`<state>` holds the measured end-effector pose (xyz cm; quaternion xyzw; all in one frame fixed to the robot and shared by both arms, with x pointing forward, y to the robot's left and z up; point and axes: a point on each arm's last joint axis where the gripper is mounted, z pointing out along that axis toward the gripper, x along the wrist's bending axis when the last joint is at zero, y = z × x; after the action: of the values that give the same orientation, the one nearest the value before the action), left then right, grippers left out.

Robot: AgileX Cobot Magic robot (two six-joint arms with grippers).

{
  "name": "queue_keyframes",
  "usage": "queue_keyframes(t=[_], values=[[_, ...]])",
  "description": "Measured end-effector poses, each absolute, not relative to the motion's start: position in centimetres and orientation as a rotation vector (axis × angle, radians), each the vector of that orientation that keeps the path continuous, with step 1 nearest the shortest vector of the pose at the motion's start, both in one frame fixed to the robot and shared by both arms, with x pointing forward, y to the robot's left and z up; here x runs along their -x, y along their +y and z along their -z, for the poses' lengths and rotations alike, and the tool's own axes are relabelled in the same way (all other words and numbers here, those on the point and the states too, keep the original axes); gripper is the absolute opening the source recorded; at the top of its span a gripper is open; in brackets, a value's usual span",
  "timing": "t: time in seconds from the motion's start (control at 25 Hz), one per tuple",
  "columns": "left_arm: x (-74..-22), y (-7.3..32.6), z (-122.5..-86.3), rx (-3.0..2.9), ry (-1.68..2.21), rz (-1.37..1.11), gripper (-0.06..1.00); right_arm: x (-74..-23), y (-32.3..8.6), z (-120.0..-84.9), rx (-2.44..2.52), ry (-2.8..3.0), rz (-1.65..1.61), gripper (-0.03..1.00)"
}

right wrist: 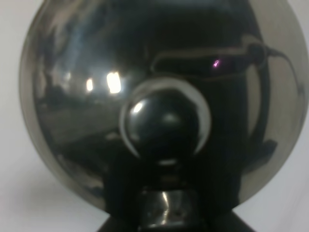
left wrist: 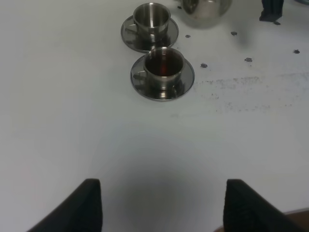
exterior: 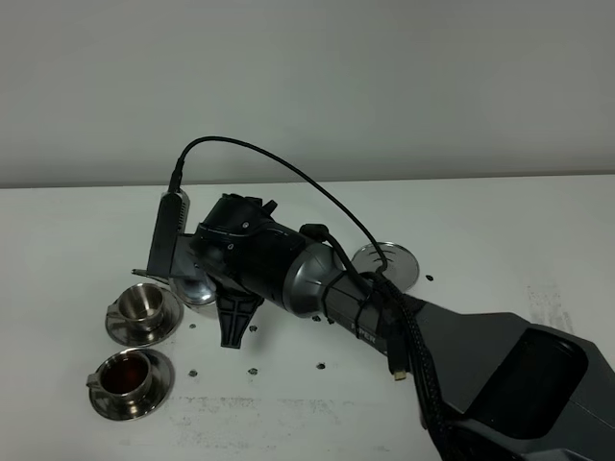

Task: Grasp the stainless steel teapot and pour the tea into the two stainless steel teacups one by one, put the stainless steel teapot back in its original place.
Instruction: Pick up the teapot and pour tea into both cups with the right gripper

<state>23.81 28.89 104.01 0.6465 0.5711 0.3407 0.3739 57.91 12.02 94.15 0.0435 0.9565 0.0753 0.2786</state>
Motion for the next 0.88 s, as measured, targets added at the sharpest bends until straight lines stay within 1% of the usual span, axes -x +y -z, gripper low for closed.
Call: queue_keyframes(t=[0.4, 0.68, 0.88], values=[[-23.81, 28.89, -104.01, -1.656, 1.463, -0.872, 0.54, -57.55, 12.45, -94.27, -0.069, 2.520, -0.175, 0.17], [-23.81, 28.89, -104.01, -1.656, 1.463, -0.872, 0.54, -57.86, 12.37, -93.46, -0.041, 2.496, -0.128, 0.17], [-23.81, 28.89, -104.01, -1.656, 1.463, -0.872, 0.54, -58.02, 12.30, -93.53, -0.044, 2.474, -0.119, 0.17]])
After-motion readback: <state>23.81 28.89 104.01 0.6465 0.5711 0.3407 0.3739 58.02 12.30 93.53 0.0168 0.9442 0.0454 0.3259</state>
